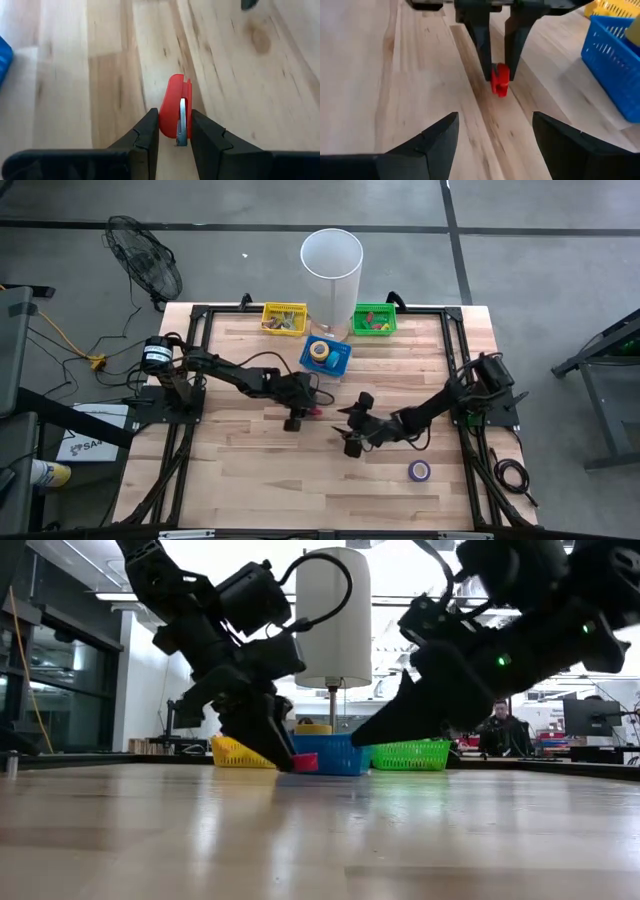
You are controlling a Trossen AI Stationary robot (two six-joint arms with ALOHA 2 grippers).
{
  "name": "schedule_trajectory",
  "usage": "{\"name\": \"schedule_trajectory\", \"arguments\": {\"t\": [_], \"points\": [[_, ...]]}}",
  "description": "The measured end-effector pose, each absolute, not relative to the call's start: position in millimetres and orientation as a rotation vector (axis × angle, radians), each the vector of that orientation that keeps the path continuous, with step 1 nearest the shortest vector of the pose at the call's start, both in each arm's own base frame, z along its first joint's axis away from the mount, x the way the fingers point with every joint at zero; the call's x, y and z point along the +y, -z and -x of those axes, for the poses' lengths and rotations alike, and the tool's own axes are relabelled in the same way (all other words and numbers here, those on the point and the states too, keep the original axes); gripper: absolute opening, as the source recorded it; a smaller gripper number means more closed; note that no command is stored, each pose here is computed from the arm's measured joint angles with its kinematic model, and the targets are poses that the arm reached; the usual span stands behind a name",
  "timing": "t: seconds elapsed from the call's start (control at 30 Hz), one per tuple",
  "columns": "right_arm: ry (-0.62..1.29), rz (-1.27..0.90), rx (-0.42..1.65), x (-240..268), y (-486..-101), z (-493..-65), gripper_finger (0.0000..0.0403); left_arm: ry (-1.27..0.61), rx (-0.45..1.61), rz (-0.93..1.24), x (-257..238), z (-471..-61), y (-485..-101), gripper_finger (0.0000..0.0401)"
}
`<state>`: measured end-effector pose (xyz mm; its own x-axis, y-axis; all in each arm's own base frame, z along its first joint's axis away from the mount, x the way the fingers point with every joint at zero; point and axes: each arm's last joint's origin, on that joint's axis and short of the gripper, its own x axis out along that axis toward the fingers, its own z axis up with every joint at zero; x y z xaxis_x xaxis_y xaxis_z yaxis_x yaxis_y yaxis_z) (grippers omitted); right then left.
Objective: Pick and place Stapler, Stapler remover, tape
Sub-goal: Put the red stapler into the green basket
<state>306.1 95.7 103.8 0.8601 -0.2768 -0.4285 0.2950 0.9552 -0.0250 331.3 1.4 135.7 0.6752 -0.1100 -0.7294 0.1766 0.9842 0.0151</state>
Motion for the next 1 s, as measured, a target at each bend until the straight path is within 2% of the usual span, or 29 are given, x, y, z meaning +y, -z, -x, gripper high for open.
{"name": "schedule_trajectory", "arguments": {"t": [0.23, 0.4, 0.57, 0.7, 1.0], "points": [[0.269, 0.046, 0.409, 97.5, -91.9, -312.0, 0.0246, 0.153, 0.736, -0.099, 0.7, -336.8, -141.4, 0.0082], [0.312, 0.115, 0.411, 95.4, -88.0, -321.8, 0.0246, 0.155, 0.713, -0.109, 0.7, -338.2, -143.1, 0.0082], [0.35, 0.115, 0.404, 85.5, -89.9, -328.7, 0.0246, 0.157, 0.715, -0.117, 0.7, -338.0, -143.0, 0.0082], [0.309, 0.086, 0.416, 74.7, -89.7, -332.9, 0.0244, 0.157, 0.712, -0.118, 0.8, -338.2, -143.4, 0.0082], [0.271, 0.065, 0.39, 63.3, -92.7, -337.9, 0.0209, 0.156, 0.711, -0.118, 0.8, -338.2, -143.6, 0.0082]]}}
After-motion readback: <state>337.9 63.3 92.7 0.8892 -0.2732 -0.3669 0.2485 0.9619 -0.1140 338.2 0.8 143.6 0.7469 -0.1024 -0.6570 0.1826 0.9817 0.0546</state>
